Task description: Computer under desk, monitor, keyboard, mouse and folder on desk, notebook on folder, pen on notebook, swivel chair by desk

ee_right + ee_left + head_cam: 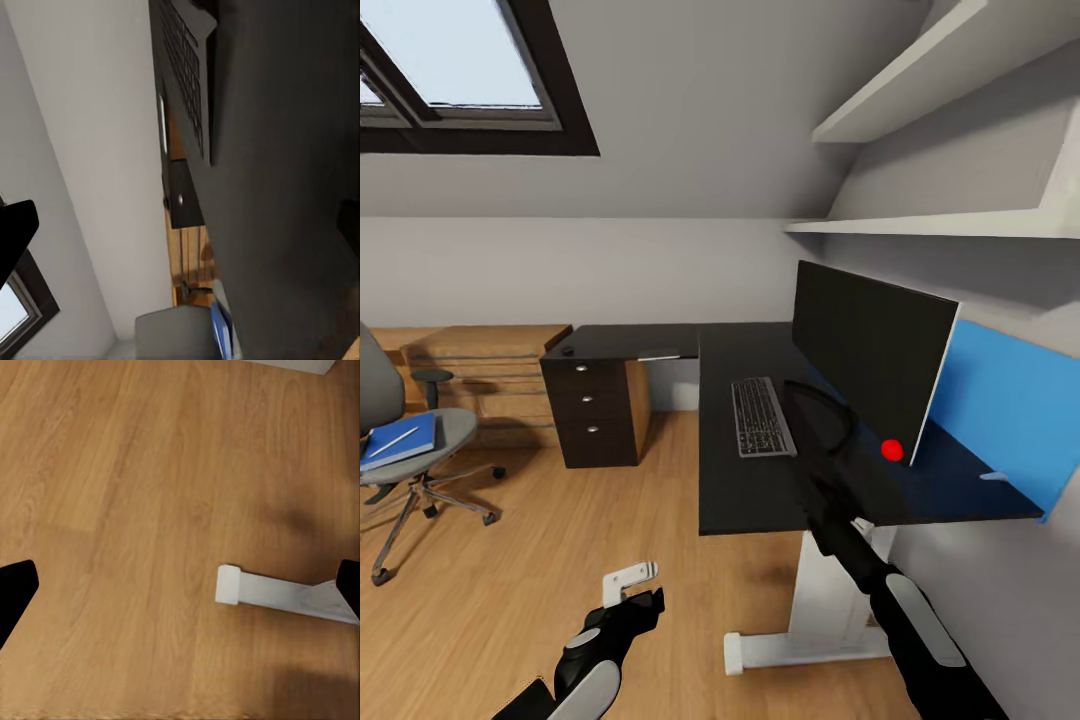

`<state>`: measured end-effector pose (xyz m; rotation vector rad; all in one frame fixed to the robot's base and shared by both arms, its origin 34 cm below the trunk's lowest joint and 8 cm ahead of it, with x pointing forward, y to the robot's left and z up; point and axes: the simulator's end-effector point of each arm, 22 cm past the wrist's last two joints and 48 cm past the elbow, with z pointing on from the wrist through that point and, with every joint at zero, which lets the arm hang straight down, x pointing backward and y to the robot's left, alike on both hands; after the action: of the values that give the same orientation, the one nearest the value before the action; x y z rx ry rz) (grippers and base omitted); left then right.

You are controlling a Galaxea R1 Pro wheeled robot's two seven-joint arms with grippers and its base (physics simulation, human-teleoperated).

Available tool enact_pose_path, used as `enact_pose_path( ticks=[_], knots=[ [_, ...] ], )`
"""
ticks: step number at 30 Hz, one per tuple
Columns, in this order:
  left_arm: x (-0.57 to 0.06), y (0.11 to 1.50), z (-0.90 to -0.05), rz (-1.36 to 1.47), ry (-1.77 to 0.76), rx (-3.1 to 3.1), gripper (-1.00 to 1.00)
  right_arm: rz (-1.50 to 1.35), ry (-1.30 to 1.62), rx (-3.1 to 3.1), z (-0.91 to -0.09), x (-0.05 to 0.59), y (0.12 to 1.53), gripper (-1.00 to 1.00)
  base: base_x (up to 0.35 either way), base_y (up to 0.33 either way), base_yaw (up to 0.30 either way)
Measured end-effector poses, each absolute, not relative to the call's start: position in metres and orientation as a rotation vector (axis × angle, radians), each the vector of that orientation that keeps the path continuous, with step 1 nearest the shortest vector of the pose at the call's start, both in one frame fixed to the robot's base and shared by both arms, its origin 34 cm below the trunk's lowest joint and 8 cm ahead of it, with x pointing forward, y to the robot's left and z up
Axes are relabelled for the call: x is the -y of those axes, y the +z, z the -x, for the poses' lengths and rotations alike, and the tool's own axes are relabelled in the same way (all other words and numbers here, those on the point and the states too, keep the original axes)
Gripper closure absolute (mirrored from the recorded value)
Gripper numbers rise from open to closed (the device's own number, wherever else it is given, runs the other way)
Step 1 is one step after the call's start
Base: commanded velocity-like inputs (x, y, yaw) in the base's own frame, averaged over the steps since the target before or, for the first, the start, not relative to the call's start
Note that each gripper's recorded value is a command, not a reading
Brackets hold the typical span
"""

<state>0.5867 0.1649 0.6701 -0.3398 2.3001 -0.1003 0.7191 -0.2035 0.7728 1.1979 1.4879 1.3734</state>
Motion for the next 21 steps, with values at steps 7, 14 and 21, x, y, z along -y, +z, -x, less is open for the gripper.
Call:
enact_pose_path(
  ticks=[7, 14, 21],
  knots=[
    [-0.166, 0.67, -0.587, 0.341, -0.099, -2.3, -1.0, -1.18, 1.379, -1.511, -0.718, 0.193, 0.772, -1.0, -0.323, -0.108, 0.0],
    [-0.167, 0.67, -0.587, 0.343, -0.095, -2.299, -1.0, -1.175, 1.38, -1.519, -0.717, 0.191, 0.771, -1.0, -0.325, -0.1, 0.0],
    [-0.188, 0.656, -0.588, 0.391, -0.043, -2.315, -1.0, -1.188, 1.364, -1.576, -0.712, 0.181, 0.753, -1.0, -0.292, -0.079, 0.0]
  ],
)
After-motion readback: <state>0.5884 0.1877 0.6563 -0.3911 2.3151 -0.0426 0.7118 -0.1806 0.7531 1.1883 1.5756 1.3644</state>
